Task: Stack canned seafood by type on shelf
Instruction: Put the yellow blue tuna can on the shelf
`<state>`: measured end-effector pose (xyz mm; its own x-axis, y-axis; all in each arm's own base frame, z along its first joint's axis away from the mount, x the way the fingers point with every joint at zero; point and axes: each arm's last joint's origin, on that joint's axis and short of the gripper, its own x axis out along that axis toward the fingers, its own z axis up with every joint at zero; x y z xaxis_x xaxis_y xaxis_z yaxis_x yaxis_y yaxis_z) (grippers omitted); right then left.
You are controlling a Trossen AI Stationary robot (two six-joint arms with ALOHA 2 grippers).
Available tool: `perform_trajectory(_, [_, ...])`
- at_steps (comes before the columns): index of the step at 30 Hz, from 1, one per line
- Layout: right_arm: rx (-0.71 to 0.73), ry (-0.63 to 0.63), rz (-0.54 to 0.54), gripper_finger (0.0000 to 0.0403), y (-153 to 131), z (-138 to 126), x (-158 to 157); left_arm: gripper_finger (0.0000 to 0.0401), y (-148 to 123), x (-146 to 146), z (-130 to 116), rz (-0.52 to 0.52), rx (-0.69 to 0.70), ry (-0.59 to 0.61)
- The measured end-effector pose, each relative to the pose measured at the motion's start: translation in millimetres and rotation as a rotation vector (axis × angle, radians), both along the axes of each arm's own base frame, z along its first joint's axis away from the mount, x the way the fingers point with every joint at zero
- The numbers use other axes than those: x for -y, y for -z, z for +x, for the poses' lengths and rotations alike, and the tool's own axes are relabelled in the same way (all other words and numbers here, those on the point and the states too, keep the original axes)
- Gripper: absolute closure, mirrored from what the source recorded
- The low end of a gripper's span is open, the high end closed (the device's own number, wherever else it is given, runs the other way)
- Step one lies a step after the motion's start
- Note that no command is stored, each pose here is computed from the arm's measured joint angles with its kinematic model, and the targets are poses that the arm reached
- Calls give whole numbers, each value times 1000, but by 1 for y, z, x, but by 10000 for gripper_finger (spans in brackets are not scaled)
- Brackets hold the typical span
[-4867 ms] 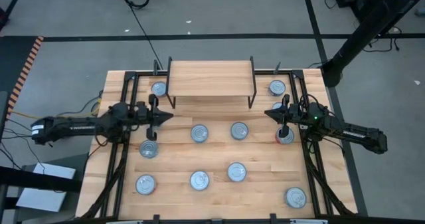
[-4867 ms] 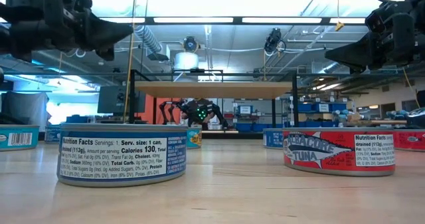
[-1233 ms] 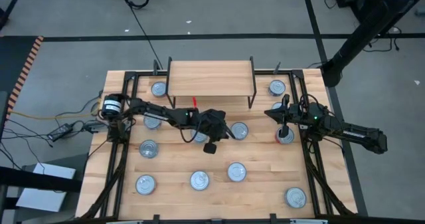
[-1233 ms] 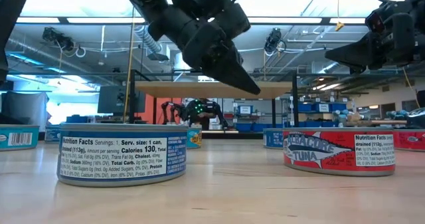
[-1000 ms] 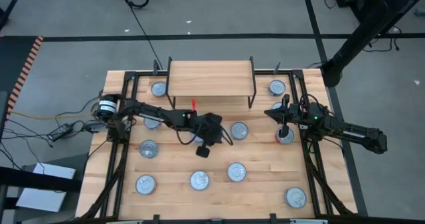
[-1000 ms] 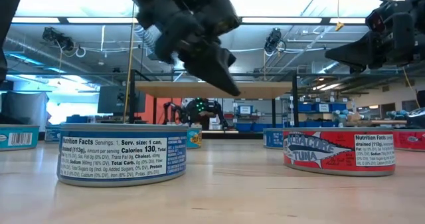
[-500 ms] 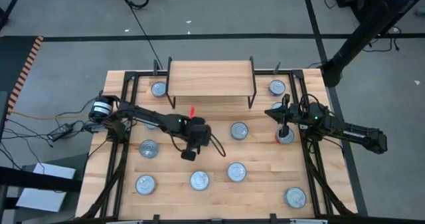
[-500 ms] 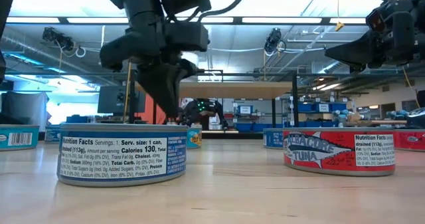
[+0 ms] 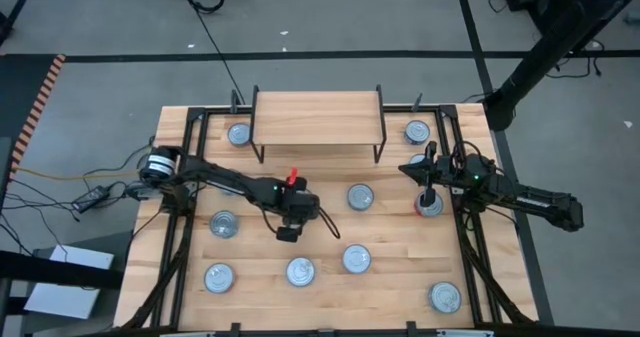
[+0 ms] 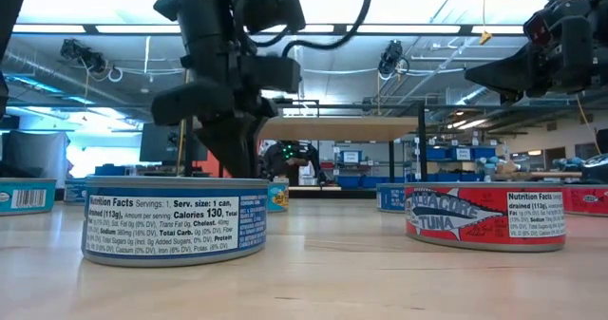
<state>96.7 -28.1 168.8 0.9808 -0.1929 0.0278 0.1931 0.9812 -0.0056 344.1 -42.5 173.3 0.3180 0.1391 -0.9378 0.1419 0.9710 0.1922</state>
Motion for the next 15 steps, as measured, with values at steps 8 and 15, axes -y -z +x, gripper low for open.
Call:
perform_trajectory(8, [2, 0, -1, 378, 0, 0, 0, 327, 5, 2, 1, -18, -15, 10])
perform_trajectory(15, [1, 0, 0, 378, 0, 0, 0, 350, 6, 2, 2, -26, -16, -10])
